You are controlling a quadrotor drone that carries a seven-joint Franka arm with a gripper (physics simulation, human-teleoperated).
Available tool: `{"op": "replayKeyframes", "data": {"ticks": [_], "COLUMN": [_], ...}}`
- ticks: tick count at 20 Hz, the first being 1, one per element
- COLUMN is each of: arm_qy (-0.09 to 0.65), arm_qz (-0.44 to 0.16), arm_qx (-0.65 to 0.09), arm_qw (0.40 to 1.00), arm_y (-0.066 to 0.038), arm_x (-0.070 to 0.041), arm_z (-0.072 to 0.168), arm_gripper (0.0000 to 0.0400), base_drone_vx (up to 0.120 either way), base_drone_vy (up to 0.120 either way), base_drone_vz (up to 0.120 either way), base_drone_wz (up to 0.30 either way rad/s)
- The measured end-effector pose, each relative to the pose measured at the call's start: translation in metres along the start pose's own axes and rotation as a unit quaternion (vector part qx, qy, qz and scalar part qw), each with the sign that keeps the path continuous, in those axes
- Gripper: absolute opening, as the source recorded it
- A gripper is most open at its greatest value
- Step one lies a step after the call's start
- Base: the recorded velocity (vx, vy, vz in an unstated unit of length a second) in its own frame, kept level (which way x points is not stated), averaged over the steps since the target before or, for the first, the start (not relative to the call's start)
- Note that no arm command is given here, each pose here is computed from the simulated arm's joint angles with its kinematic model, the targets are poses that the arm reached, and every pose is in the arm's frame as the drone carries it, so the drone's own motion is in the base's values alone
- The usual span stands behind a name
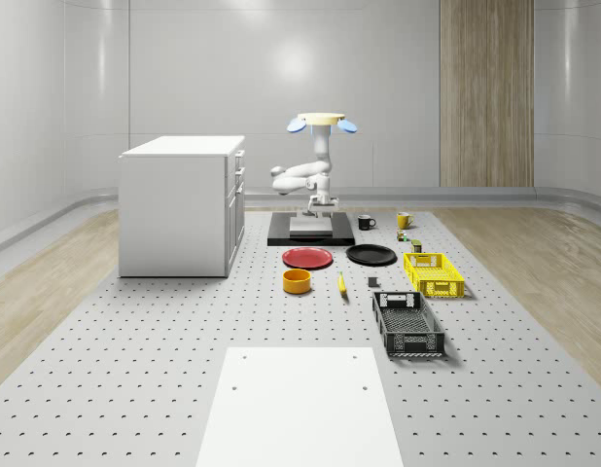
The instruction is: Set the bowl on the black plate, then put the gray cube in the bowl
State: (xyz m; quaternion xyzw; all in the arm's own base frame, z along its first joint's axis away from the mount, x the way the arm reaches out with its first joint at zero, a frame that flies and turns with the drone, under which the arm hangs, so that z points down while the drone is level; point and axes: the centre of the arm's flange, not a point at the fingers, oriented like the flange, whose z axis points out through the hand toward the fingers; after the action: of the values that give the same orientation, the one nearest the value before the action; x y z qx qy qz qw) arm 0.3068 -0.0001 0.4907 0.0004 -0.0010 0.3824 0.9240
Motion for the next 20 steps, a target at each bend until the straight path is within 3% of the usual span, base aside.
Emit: {"op": "replayKeyframes", "data": {"ticks": [3,18,20], "arm_qy": [0.0,0.0,0.0], "arm_qz": [0.0,0.0,0.0], "arm_qx": [0.0,0.0,0.0], "arm_qw": [1.0,1.0,1.0], "arm_y": [0.0,0.0,0.0], "arm_x": [0.0,0.0,0.0], "arm_z": [0.0,0.0,0.0], "arm_gripper": [0.04,0.04,0.04], "base_drone_vx": [0.12,0.12,0.12], "base_drone_vy": [0.0,0.0,-0.12], "base_drone_vz": [-0.093,0.0,0.0], "base_drone_wz": [0.0,0.0,0.0]}}
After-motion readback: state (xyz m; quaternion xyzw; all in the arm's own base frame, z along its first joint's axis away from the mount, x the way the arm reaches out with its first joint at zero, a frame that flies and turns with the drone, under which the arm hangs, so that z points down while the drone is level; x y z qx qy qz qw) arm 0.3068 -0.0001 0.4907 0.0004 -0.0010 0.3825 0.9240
